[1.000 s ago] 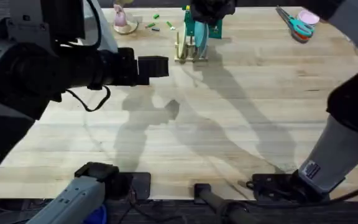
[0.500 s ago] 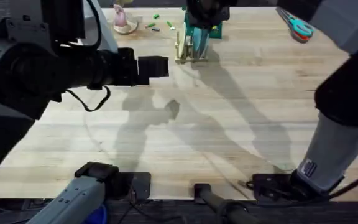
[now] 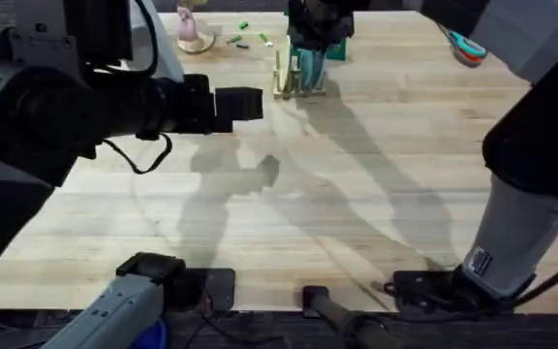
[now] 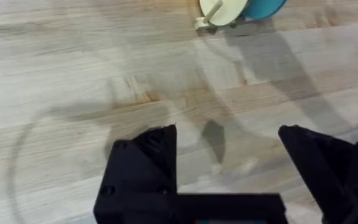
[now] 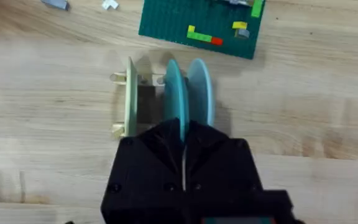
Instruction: Pick up the plates from the table one by one and place each into a slot on the dish rack.
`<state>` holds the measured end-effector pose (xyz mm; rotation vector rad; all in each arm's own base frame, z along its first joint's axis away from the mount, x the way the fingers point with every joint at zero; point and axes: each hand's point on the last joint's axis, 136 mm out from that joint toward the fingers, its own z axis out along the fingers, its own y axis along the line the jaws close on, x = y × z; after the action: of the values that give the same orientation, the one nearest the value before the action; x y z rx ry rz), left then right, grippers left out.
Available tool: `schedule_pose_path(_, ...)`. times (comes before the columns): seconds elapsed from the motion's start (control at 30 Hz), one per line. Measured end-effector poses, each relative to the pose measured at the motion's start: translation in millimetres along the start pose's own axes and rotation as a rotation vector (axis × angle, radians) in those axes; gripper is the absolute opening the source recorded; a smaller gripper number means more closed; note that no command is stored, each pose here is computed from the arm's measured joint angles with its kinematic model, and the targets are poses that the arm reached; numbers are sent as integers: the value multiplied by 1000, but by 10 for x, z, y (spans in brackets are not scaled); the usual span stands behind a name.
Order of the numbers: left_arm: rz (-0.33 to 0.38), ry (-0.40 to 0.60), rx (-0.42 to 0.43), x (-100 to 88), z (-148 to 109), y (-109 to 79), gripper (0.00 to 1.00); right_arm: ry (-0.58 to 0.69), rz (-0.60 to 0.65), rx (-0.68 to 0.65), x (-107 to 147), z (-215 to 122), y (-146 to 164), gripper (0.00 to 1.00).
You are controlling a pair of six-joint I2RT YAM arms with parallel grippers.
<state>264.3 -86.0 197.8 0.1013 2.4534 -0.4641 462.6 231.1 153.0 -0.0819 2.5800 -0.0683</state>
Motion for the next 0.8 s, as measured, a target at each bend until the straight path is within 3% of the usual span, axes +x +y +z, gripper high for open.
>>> schedule_pose_path(0.2,0,0,0,1,0,0,995,-1,0,0,-2,-1,0,31)
schedule_pose_path(0.47,0,0,0,0,0,0,995,-3,1,-1,-5,-2,5,220)
schedule_pose_path(0.8,0,0,0,0,0,0,995,-1,-3,-2,2,-10,15,217)
